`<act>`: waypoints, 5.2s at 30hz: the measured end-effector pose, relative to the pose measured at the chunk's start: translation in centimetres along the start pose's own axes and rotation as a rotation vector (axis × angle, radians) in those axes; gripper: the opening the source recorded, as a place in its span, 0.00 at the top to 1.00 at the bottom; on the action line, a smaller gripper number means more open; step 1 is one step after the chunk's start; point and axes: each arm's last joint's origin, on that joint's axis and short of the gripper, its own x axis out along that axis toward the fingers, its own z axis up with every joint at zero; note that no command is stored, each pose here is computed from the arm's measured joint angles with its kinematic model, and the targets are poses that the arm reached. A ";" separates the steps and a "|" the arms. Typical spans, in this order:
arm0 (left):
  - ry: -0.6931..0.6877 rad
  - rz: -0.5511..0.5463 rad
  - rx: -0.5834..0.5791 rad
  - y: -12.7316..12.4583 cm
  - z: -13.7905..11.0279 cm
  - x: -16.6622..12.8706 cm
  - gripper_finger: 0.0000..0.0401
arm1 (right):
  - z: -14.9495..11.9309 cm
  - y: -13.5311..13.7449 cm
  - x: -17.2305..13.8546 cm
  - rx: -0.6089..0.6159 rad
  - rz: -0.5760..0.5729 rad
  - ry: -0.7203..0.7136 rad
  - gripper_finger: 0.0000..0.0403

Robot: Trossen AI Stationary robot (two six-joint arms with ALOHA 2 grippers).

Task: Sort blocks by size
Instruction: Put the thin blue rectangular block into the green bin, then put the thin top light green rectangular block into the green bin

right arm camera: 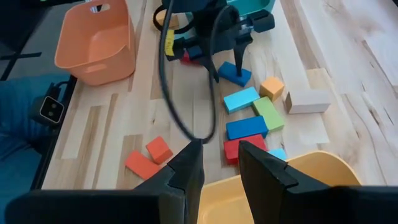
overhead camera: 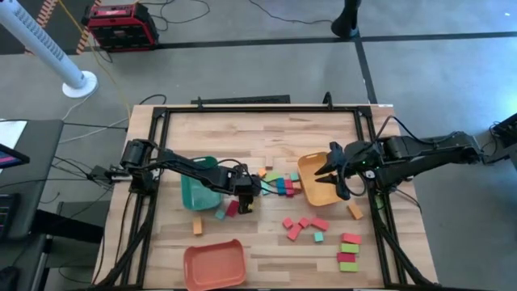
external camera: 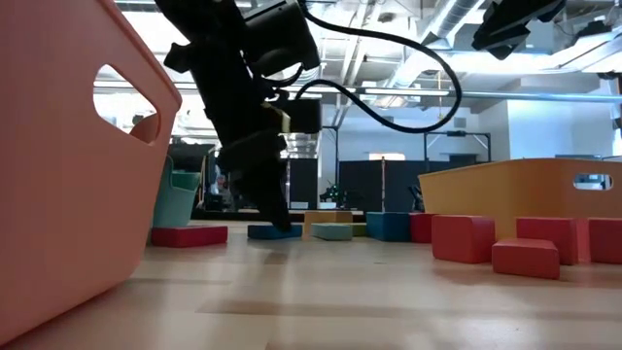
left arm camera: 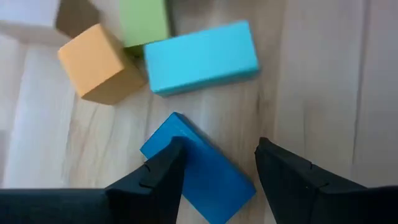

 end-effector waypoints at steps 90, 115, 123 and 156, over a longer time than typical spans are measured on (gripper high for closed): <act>0.212 0.088 -0.251 3.2 -10.6 -13.9 0.67 | 0.3 0.0 0.0 0.020 0.001 -0.024 0.67; -0.423 0.003 0.033 3.0 -3.4 -15.8 0.50 | 0.3 0.0 0.0 0.026 0.001 -0.024 0.67; -0.526 -0.087 0.059 4.3 -0.3 -12.1 0.50 | 0.3 0.0 0.0 0.028 0.001 -0.025 0.67; -0.050 -0.135 0.078 7.9 8.4 3.5 0.50 | 0.3 0.0 0.0 0.028 -0.004 -0.026 0.67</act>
